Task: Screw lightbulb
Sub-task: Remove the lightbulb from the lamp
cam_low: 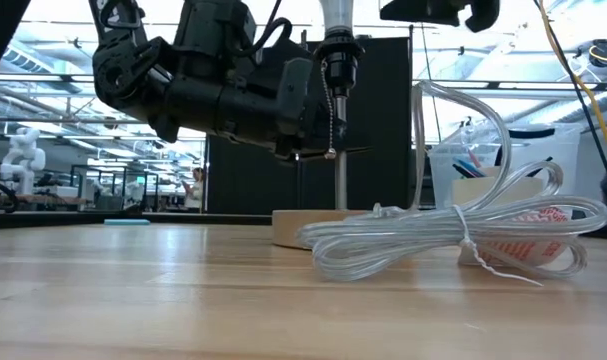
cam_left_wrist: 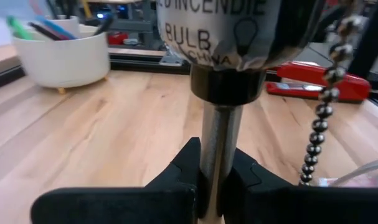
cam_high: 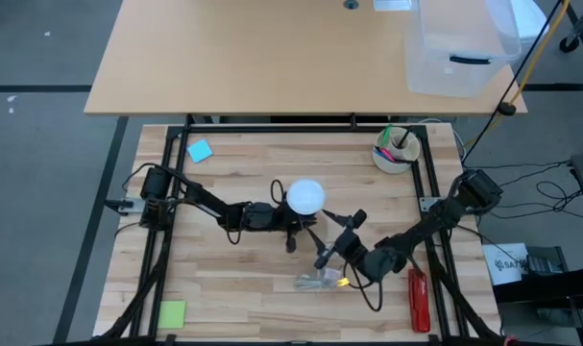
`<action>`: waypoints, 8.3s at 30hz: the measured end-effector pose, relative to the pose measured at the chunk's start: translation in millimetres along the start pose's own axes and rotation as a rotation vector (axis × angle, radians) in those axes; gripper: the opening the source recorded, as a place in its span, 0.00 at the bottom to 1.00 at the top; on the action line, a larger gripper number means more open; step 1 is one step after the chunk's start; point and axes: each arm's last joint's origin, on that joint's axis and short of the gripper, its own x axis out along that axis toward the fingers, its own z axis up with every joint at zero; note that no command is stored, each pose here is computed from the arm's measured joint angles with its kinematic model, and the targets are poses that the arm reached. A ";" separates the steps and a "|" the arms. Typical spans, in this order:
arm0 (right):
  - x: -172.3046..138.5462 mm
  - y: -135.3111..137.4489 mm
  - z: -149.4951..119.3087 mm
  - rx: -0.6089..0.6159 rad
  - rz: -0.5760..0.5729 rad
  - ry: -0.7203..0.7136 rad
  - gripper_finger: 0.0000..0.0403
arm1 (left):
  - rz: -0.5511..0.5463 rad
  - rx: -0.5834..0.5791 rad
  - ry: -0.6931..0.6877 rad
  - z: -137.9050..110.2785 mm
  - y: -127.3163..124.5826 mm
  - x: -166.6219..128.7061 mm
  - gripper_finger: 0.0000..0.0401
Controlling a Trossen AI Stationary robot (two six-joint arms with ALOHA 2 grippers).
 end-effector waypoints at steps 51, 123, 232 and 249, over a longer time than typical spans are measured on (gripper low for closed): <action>70.3 -28.7 15.7 -0.043 0.079 -0.147 0.58 | 0.049 -0.014 -0.010 0.5 0.2 -0.5 0.07; 73.5 -73.7 45.1 -0.109 0.898 0.108 0.72 | -0.382 0.091 0.023 -1.9 -12.6 -2.2 0.07; -21.2 -54.0 34.9 -0.178 0.542 0.298 0.76 | -0.015 0.076 0.239 89.9 -37.5 -115.6 0.00; -7.7 -9.2 9.5 -0.037 0.287 0.094 0.74 | -0.004 0.139 0.079 106.5 -30.5 -110.3 0.00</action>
